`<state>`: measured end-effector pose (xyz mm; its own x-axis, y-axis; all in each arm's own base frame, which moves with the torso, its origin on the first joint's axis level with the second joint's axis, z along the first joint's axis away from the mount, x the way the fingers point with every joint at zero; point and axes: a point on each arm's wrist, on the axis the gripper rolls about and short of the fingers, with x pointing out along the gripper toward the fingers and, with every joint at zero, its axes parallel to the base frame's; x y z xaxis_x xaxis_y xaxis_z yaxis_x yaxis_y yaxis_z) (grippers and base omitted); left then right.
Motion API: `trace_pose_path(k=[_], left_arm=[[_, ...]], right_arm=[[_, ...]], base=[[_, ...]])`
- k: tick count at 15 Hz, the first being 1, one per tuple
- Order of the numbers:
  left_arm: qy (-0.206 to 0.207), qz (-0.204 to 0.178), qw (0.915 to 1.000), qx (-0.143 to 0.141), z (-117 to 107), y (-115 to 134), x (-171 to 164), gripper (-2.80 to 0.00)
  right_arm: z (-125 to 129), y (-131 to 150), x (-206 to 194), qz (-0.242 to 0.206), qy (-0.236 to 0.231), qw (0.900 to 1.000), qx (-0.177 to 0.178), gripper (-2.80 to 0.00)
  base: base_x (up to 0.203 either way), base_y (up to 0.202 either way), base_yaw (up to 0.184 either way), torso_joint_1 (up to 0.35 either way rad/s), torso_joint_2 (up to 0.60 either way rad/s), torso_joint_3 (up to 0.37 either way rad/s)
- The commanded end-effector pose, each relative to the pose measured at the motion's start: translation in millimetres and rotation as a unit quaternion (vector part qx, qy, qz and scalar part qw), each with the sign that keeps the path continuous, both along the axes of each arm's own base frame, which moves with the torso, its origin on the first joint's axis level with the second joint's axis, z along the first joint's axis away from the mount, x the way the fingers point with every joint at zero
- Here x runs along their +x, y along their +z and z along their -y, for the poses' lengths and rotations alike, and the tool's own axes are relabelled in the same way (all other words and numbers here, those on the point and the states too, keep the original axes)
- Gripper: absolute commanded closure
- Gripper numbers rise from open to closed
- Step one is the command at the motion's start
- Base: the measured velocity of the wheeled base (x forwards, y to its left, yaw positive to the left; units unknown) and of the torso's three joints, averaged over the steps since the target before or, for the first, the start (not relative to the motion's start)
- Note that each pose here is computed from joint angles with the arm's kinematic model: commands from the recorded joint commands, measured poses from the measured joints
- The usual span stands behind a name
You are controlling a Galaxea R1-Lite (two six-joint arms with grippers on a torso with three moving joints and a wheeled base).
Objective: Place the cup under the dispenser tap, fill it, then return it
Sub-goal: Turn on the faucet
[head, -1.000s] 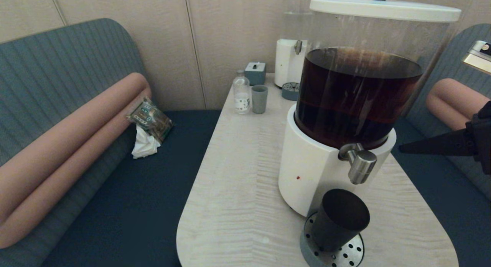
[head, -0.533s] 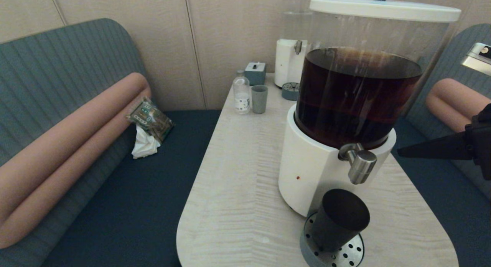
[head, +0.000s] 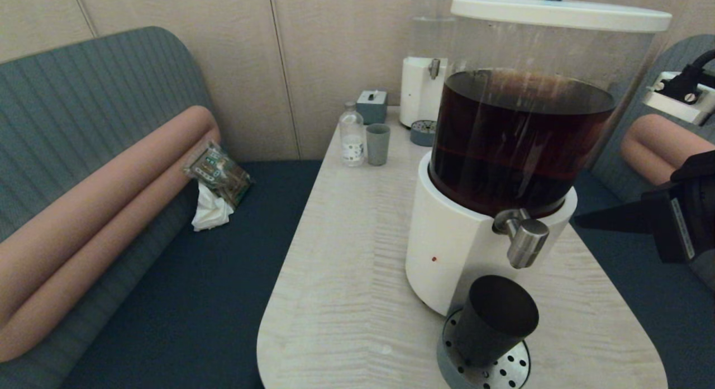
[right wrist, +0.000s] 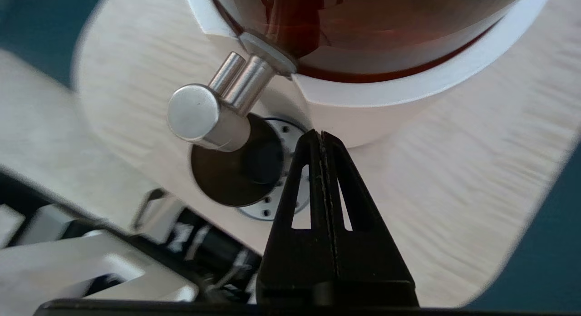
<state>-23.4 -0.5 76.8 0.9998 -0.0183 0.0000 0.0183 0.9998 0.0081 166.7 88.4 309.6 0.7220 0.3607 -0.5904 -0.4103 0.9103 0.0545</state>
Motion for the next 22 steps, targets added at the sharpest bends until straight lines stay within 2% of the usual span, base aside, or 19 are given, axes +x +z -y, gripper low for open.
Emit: trace_pose_path(k=[1,2,7,13,22], left_arm=[[0.0,-0.001,1.0,0.0,0,0,0,0.0],[0.0,0.0,1.0,0.0,0,0,0,0.0],[0.0,0.0,1.0,0.0,0,0,0,0.0],[0.0,-0.001,1.0,0.0,0,0,0,0.0],[0.0,0.0,1.0,0.0,0,0,0,0.0]], right_arm=[[-7,-1,-1,0.009,-0.013,1.0,-0.024,0.0],[-9,-1,-1,0.016,-0.022,0.999,-0.037,0.0],[-23,0,-3,0.029,0.001,0.999,-0.046,0.0],[-28,0,1,0.032,0.005,0.999,-0.032,0.0],[-36,-6,3,0.006,0.013,1.0,-0.013,0.0]], base=[[0.0,0.0,0.0,0.0,0.0,0.0],[0.0,0.0,0.0,0.0,0.0,0.0],[0.0,0.0,0.0,0.0,0.0,0.0],[0.0,0.0,0.0,0.0,0.0,0.0],[0.0,0.0,0.0,0.0,0.0,0.0]])
